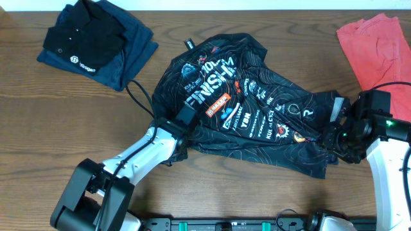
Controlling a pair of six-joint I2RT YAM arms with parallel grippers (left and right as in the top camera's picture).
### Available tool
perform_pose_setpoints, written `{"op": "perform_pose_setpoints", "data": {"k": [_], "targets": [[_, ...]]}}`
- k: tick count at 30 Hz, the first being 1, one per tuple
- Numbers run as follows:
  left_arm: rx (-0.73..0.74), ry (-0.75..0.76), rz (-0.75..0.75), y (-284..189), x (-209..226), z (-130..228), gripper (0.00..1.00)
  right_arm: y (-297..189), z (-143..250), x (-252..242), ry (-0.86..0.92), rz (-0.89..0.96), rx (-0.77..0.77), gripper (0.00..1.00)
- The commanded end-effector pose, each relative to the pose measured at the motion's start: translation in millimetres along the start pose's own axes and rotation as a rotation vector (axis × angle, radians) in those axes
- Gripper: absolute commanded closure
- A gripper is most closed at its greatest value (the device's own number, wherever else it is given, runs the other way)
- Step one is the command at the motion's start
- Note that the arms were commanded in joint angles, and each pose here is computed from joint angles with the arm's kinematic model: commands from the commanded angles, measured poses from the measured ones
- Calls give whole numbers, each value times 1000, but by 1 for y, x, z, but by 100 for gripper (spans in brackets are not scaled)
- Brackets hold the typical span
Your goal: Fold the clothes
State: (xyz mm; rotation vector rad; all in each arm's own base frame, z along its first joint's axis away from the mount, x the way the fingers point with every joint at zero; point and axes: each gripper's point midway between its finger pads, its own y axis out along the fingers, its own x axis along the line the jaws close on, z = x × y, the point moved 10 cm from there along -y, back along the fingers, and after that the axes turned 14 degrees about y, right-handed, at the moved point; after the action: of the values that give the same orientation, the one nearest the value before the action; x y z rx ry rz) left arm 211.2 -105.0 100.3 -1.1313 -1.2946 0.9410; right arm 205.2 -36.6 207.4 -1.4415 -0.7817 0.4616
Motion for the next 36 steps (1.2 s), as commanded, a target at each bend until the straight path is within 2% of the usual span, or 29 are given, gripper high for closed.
{"op": "perform_pose_setpoints", "data": {"k": [1, 3, 5, 17, 19, 36], "targets": [[-26, -2, -13, -8, 1, -4, 49, -1, 0, -2, -3, -5, -3, 51], [-10, 6, -19, -8, 2, -2, 38, -1, 0, -2, -3, -5, -3, 50], [1, 32, -14, -8, 2, -1, 31, -1, 0, -1, -3, -7, -6, 50], [-17, 202, -2, -34, -16, -4, 29, -1, -2, 0, -6, -16, -20, 49], [-28, 201, 3, -35, -20, -4, 22, -1, -2, 0, -6, -16, -20, 48], [-3, 182, -9, -25, -17, -1, 22, -1, -1, -1, -4, -9, -8, 48]]}}
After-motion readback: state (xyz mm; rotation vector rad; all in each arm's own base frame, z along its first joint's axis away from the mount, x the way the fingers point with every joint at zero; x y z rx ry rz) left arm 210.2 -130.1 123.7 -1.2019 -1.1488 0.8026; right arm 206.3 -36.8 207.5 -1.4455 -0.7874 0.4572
